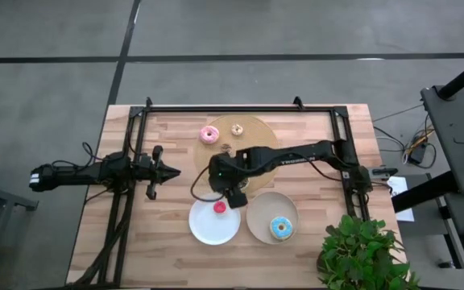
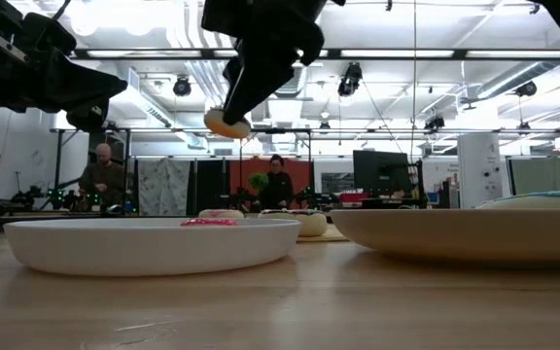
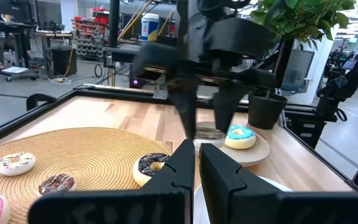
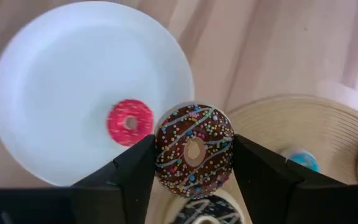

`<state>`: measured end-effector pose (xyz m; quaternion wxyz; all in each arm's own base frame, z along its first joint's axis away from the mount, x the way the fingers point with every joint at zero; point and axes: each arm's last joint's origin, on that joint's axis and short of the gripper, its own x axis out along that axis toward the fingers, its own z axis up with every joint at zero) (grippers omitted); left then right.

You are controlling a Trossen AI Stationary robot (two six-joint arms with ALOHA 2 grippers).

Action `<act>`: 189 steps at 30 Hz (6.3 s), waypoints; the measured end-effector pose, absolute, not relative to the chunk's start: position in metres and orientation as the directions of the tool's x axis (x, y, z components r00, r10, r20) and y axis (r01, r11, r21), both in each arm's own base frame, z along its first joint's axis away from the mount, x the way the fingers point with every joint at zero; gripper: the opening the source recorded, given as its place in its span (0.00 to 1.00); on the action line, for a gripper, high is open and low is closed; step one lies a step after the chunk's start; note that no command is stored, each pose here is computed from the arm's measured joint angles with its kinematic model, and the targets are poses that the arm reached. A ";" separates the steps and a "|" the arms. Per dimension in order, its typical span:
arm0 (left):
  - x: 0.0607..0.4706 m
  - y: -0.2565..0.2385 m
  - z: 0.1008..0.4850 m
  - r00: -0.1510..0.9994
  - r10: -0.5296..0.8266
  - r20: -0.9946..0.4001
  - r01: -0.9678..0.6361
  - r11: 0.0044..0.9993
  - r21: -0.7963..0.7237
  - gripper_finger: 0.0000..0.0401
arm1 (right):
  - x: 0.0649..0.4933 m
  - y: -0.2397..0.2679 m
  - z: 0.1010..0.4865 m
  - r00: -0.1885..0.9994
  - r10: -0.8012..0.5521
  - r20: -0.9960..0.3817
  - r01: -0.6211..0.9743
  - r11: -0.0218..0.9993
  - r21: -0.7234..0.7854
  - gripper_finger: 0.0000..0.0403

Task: Pick & Place donuts
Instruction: Put the right small brown donut on the white plate, then put the small white donut on the white plate

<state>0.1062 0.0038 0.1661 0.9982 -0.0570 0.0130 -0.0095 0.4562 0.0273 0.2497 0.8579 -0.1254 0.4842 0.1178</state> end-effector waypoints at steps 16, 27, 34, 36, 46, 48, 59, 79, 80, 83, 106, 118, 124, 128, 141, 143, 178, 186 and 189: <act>0.106 0.004 0.166 0.999 -0.020 -0.025 0.018 0.993 -0.114 0.00 | 0.449 0.083 0.246 0.487 0.142 -0.862 -0.459 0.881 -0.114 0.48; 0.106 0.004 0.166 0.999 -0.020 -0.025 0.018 0.993 -0.114 0.00 | 0.433 0.108 0.210 0.393 0.151 -0.907 -0.544 0.834 -0.097 0.48; 0.106 0.004 0.166 0.999 -0.020 -0.025 0.017 0.993 -0.114 0.00 | 0.430 0.107 0.199 0.380 0.147 -0.913 -0.542 0.836 -0.091 0.48; 0.106 0.004 0.166 0.999 -0.020 -0.025 0.017 0.993 -0.114 0.00 | 0.430 0.106 0.198 0.378 0.147 -0.914 -0.543 0.835 -0.091 0.48; 0.106 0.004 0.166 0.999 -0.020 -0.025 0.017 0.993 -0.114 0.00 | 0.435 0.108 0.199 0.435 0.162 -0.886 -0.539 0.835 -0.112 0.48; 0.106 0.004 0.166 0.999 -0.021 -0.025 0.018 0.993 -0.114 0.00 | 0.436 0.108 0.199 0.442 0.164 -0.882 -0.538 0.835 -0.114 0.48; 0.106 0.004 0.166 0.999 -0.021 -0.025 0.018 0.993 -0.114 0.00 | 0.441 0.109 0.177 0.406 0.157 -0.900 -0.521 0.849 -0.087 0.48; 0.106 0.004 0.166 0.999 -0.020 -0.025 0.017 0.993 -0.114 0.00 | 0.441 0.102 0.168 0.413 0.157 -0.897 -0.506 0.858 -0.083 0.48; 0.106 0.004 0.166 0.999 -0.020 -0.025 0.017 0.993 -0.114 0.00 | 0.440 0.102 0.166 0.409 0.156 -0.899 -0.507 0.858 -0.082 0.48; 0.106 0.004 0.166 0.999 -0.020 -0.024 0.017 0.993 -0.114 0.00 | 0.439 0.101 0.162 0.405 0.155 -0.901 -0.506 0.859 -0.080 0.48; 0.106 0.004 0.166 0.999 -0.020 -0.025 0.017 0.993 -0.114 0.00 | 0.439 0.099 0.160 0.400 0.199 -0.895 -0.518 0.855 -0.041 0.48; 0.106 0.004 0.166 0.999 -0.020 -0.025 0.017 0.993 -0.114 0.00 | 0.439 0.099 0.160 0.401 0.199 -0.894 -0.518 0.855 -0.042 0.48; 0.106 0.004 0.166 0.999 -0.020 -0.025 0.017 0.993 -0.114 0.00 | 0.439 0.099 0.160 0.401 0.199 -0.894 -0.519 0.854 -0.042 0.48; 0.106 0.004 0.166 0.999 -0.020 -0.025 0.017 0.993 -0.114 0.00 | 0.439 0.099 0.160 0.401 0.199 -0.894 -0.518 0.854 -0.042 0.48; 0.106 0.004 0.166 0.999 -0.021 -0.025 0.018 0.993 -0.114 0.00 | 0.437 0.099 0.156 0.388 0.202 -0.899 -0.523 0.852 -0.034 0.49; 0.106 0.004 0.166 0.999 -0.020 -0.025 0.017 0.993 -0.114 0.00 | 0.437 0.099 0.156 0.388 0.202 -0.899 -0.522 0.852 -0.034 0.52; 0.106 0.004 0.166 0.999 -0.020 -0.025 0.017 0.993 -0.114 0.00 | 0.430 0.088 0.215 0.452 0.196 -0.870 -0.473 0.880 -0.048 0.64; 0.106 0.004 0.166 0.999 -0.021 -0.025 0.018 0.993 -0.114 0.00 | 0.425 0.053 0.216 0.459 0.157 -0.875 -0.352 0.936 -0.016 0.63; 0.106 0.004 0.166 0.999 -0.020 -0.026 0.017 0.993 -0.114 0.00 | 0.421 0.041 0.216 0.456 0.145 -0.878 -0.317 0.948 -0.009 0.64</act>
